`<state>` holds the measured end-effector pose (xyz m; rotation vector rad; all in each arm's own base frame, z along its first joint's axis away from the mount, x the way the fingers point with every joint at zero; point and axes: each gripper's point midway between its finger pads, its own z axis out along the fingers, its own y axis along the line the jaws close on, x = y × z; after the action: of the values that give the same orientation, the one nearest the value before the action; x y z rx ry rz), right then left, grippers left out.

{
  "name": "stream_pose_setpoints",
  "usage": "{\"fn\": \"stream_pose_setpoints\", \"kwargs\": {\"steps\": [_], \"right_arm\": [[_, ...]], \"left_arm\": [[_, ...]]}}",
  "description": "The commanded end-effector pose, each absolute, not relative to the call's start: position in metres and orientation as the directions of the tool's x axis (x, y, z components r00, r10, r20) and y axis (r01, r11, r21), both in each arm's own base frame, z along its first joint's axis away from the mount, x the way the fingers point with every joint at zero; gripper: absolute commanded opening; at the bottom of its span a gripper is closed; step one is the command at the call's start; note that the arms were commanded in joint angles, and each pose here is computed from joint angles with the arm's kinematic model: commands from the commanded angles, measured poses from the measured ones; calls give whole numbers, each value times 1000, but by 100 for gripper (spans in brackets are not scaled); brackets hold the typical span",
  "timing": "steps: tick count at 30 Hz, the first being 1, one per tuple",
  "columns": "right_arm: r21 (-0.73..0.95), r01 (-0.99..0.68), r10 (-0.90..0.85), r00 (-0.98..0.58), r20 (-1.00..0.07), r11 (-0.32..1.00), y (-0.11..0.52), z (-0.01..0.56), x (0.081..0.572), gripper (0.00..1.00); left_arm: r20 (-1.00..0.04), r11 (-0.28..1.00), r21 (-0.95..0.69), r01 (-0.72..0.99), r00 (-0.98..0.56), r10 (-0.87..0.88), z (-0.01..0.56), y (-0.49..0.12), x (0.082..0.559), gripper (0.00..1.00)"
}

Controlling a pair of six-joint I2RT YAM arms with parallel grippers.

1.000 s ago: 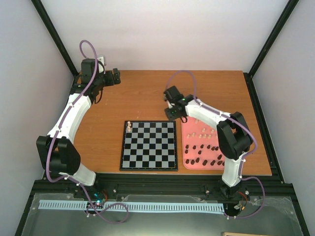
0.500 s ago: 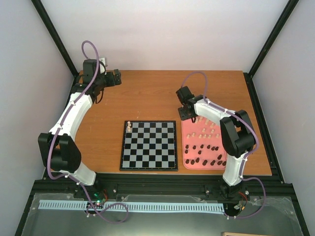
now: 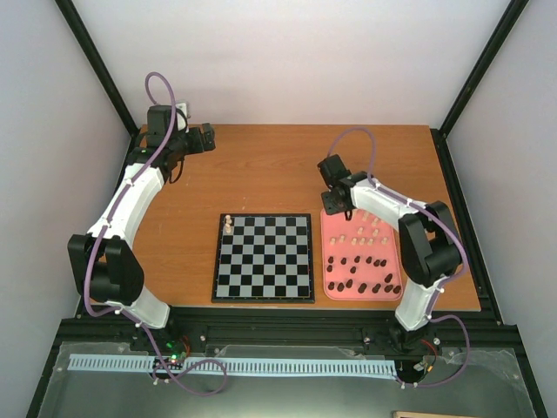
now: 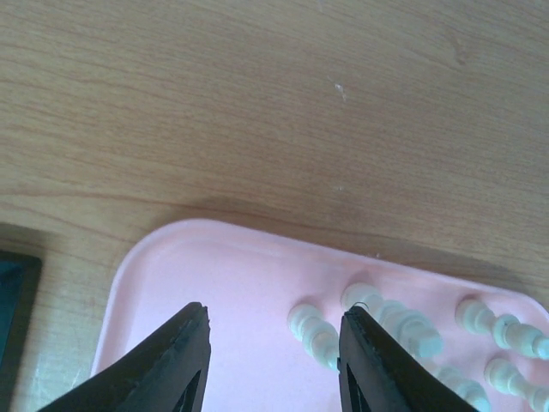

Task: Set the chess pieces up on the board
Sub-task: Pick up the chess piece from the storage box.

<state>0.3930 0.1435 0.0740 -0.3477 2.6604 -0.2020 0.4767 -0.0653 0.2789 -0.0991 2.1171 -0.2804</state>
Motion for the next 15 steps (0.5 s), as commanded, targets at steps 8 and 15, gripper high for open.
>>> {"fn": "stream_pose_setpoints", "kwargs": {"steps": [8,15], "right_arm": [[-158,-15,-108,-793,-600,987,102,138,402,41],[-168,84,-25,-828,-560,982,59,122,405,41]], "left_arm": [[-847,963,-262,71,-495,-194,300,-71,481,100],[-846,961,-267,76,-496,-196,300,-72,481,100]]}}
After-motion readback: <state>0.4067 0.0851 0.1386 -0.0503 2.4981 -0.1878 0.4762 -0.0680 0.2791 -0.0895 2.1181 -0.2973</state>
